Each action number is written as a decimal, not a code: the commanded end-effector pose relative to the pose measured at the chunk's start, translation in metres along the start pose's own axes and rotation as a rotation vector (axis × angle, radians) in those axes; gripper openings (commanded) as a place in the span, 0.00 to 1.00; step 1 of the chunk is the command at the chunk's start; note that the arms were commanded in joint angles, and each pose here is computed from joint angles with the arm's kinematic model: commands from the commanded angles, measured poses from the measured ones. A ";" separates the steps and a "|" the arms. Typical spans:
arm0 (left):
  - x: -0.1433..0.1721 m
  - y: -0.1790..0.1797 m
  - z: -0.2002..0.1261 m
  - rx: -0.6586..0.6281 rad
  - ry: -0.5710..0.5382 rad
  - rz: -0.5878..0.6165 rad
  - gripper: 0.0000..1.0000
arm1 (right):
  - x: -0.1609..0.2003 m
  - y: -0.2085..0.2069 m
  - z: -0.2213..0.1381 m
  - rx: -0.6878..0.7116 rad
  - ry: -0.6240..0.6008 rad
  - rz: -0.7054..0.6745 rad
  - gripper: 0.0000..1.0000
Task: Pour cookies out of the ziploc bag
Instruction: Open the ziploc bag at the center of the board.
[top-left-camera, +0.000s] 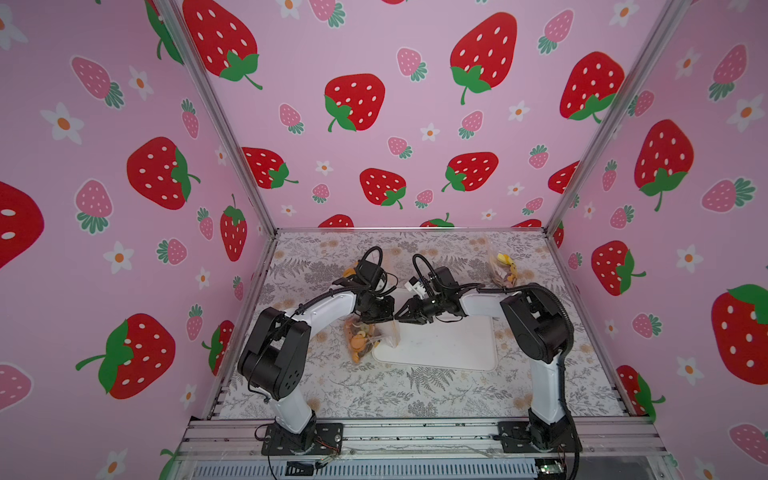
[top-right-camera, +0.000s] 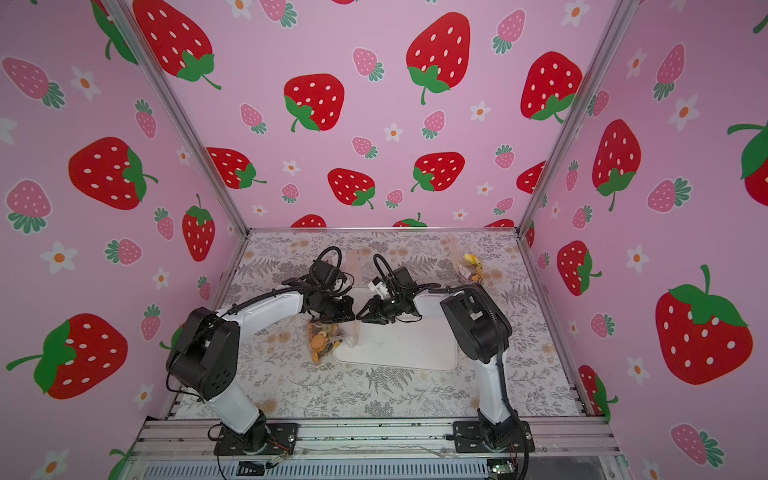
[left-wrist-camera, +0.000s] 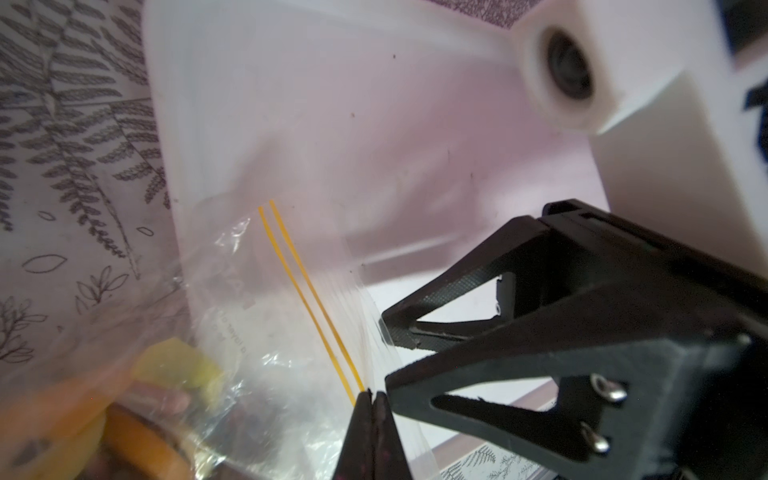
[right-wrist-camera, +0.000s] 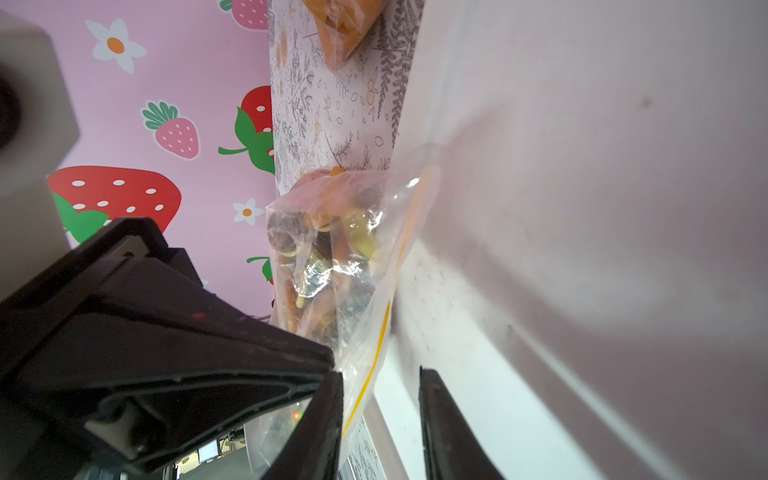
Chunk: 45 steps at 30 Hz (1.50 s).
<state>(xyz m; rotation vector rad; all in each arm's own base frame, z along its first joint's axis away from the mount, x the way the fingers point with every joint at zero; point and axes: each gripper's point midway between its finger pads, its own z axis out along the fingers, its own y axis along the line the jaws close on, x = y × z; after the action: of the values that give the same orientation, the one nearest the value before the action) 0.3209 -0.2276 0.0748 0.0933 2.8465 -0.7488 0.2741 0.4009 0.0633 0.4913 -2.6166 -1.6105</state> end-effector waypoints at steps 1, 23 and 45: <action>-0.001 -0.002 -0.003 0.000 0.001 0.000 0.00 | 0.002 0.000 0.007 -0.005 0.030 0.000 0.33; -0.002 -0.001 -0.007 -0.008 -0.017 0.002 0.01 | 0.010 0.007 0.017 -0.027 0.070 -0.002 0.04; 0.017 -0.009 -0.015 0.056 0.007 -0.013 0.28 | 0.005 0.022 0.014 -0.110 0.020 -0.028 0.00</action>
<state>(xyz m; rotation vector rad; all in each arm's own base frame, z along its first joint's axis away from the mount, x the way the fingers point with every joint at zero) 0.3082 -0.2262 0.0813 0.0840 2.8436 -0.7948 0.2631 0.4158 0.0653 0.5187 -2.5292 -1.6840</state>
